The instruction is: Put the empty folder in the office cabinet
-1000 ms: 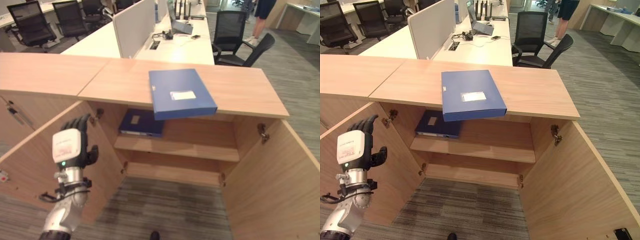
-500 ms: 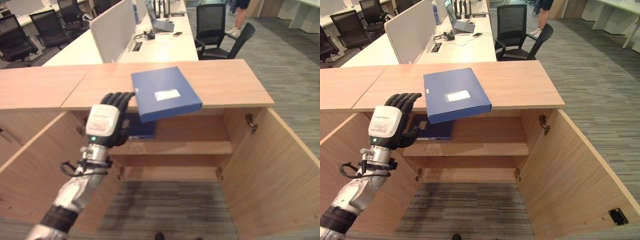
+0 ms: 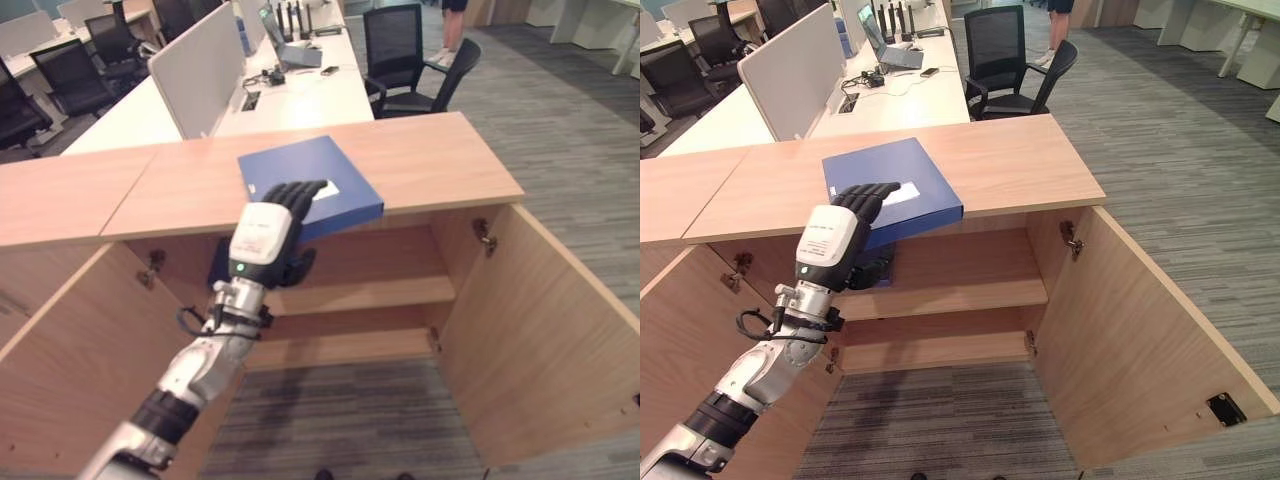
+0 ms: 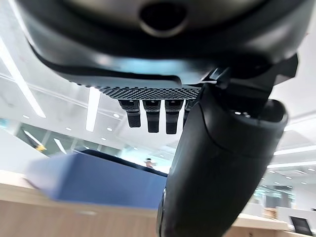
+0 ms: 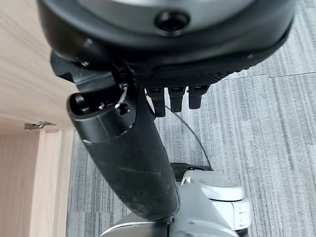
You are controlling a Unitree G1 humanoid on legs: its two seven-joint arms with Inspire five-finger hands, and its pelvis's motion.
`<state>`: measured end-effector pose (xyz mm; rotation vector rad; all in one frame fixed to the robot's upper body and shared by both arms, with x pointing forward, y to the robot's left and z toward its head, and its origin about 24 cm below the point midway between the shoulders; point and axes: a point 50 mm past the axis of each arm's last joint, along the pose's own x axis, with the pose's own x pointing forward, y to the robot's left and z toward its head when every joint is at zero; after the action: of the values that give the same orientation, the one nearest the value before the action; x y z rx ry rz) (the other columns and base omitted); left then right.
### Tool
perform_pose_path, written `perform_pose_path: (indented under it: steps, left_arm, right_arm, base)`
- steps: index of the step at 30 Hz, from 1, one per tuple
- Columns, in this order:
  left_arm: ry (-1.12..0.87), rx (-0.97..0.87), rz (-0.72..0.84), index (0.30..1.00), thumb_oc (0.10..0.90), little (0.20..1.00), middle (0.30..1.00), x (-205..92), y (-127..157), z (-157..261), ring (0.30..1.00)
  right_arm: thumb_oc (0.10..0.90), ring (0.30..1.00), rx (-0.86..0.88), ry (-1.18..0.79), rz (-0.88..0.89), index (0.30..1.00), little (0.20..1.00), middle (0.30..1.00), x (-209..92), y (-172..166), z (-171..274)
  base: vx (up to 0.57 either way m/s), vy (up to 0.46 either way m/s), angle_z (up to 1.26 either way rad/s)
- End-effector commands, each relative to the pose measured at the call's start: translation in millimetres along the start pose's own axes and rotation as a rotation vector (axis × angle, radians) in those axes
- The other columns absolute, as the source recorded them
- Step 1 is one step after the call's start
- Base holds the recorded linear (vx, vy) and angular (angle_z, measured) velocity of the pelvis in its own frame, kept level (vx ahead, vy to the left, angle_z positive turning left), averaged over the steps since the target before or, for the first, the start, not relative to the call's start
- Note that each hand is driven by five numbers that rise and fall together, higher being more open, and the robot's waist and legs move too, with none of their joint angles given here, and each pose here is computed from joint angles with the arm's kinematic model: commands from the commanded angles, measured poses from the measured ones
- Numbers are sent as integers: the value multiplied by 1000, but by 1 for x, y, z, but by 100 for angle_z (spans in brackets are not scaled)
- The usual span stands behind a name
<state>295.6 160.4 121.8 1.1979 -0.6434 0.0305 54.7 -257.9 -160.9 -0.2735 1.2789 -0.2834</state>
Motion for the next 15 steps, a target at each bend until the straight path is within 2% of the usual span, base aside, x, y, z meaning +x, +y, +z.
perform_pose_path:
  steps: [1,15]
  left_arm:
    - [-105,15,258,900,800,900,900,64,52,14,900]
    - [-89,55,185,900,800,900,900,77,39,12,900]
  right_arm:
    - [800,900,-35,-40,-75,900,900,900,3,-19,15]
    - [800,900,-33,-35,-79,900,900,900,3,-22,15]
  base:
    - [0,0,0]
    - [5,0,-2]
